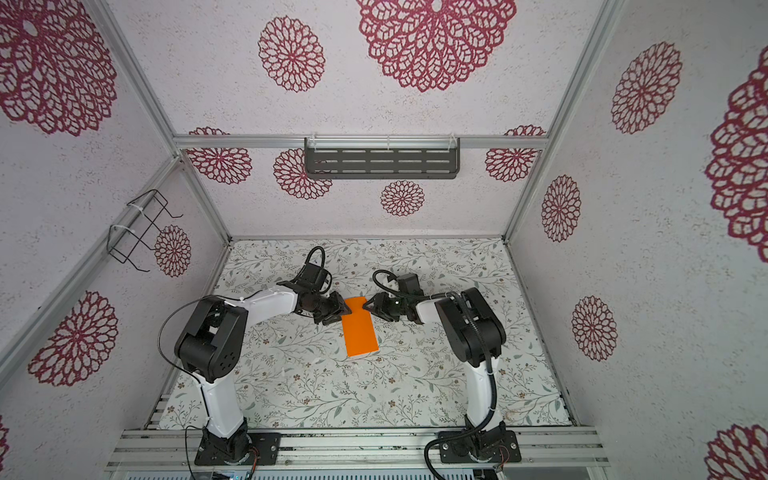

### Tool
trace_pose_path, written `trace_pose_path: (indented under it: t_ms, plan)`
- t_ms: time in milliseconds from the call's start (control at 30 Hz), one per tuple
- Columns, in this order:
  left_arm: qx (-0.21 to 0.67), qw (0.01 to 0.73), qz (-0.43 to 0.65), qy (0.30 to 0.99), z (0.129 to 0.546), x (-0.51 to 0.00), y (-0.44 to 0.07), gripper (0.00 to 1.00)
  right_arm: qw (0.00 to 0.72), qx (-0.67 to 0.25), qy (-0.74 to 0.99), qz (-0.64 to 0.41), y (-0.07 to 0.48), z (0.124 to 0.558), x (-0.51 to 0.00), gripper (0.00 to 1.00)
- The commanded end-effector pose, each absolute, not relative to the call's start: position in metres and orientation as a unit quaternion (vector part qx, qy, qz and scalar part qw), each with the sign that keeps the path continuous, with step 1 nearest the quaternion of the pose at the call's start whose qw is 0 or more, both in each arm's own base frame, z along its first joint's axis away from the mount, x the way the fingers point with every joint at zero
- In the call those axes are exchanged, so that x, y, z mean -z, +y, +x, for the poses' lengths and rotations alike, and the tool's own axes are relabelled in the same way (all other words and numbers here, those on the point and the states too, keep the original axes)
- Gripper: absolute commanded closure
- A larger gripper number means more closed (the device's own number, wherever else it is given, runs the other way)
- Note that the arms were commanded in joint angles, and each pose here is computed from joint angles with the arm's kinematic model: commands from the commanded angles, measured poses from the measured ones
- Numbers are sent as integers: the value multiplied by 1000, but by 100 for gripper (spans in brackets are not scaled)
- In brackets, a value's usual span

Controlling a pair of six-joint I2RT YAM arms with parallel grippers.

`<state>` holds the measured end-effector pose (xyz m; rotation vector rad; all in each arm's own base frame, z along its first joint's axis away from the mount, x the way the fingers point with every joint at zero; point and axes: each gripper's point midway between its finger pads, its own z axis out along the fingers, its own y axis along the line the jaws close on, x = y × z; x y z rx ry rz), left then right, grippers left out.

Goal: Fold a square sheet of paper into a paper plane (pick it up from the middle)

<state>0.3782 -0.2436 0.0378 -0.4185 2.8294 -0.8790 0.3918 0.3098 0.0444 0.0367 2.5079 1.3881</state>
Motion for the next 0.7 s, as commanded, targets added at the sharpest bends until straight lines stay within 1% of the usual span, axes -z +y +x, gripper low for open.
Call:
trace_pose_path:
  t_ms: [0,367,533,567,667]
  plan:
    - [300,96,-141,938,384,-53,-240,54,141,-503,852,-12,317,395,-59,51]
    - [318,86,-125,936,389,-50,-251,55,106,-565,818,-26,327,375,-76,54]
    - [311,84,-124,939,389,-46,-250,57,98,-568,817,-22,324,369,-70,56]
    - [300,68,-128,943,386,-29,-248,57,95,-568,817,-22,324,367,-69,56]
    - [292,63,-134,945,383,-20,-245,58,90,-569,817,-24,324,363,-67,57]
